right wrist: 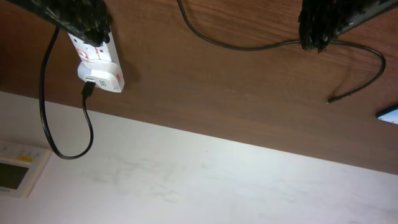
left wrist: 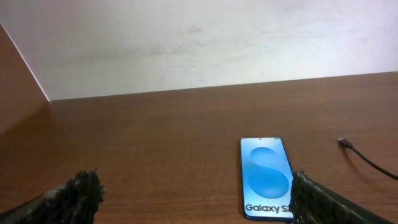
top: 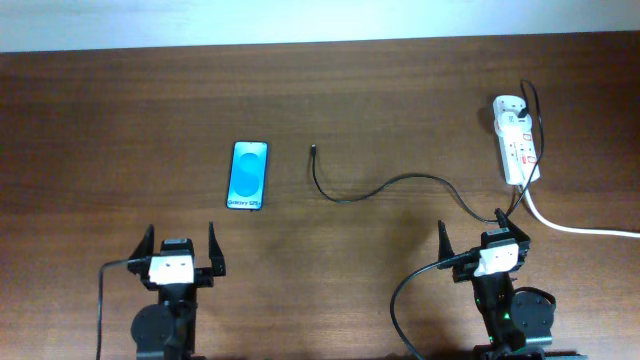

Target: Plug charger to phone and switch on socket

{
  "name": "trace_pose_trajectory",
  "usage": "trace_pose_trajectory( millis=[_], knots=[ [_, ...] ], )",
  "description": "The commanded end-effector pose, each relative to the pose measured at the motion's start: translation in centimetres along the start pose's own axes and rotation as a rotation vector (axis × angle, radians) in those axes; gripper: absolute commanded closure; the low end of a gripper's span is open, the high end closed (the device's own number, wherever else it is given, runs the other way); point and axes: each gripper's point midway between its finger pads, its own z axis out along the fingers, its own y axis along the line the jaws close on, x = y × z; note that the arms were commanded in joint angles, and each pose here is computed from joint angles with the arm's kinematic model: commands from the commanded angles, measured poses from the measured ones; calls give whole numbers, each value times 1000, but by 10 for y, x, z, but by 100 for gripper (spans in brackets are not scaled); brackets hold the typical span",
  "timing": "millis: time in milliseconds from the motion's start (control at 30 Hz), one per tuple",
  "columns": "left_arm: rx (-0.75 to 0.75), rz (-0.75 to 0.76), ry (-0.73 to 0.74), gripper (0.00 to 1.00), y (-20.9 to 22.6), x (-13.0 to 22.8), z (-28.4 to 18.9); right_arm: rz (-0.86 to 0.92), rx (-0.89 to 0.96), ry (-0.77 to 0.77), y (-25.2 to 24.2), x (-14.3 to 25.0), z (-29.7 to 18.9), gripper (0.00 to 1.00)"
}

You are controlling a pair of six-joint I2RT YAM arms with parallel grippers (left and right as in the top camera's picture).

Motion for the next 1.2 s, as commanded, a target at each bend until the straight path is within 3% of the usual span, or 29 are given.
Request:
trace_pose_trajectory(
  millis=[0, 200, 433, 767, 967, 1167],
  knots=[
    [38, -21, -23, 1, -3, -35, 0, 0, 2, 2, 0, 3, 0, 1],
    [128, -20, 58, 1, -14, -72, 17, 0, 2, 3, 0, 3, 0, 1],
    [294, -36, 189, 1, -40, -90, 50, 0, 3, 2, 0, 3, 0, 2],
    [390, -78, 514, 1, -56, -75, 89, -4, -41, -73, 7, -15, 0, 2],
    [394, -84, 567, 1, -56, -73, 92, 156, -62, -147, 7, -39, -4, 2],
    [397, -91, 650, 1, -57, -57, 80, 152, -107, -166, 10, -79, -16, 2]
  ],
)
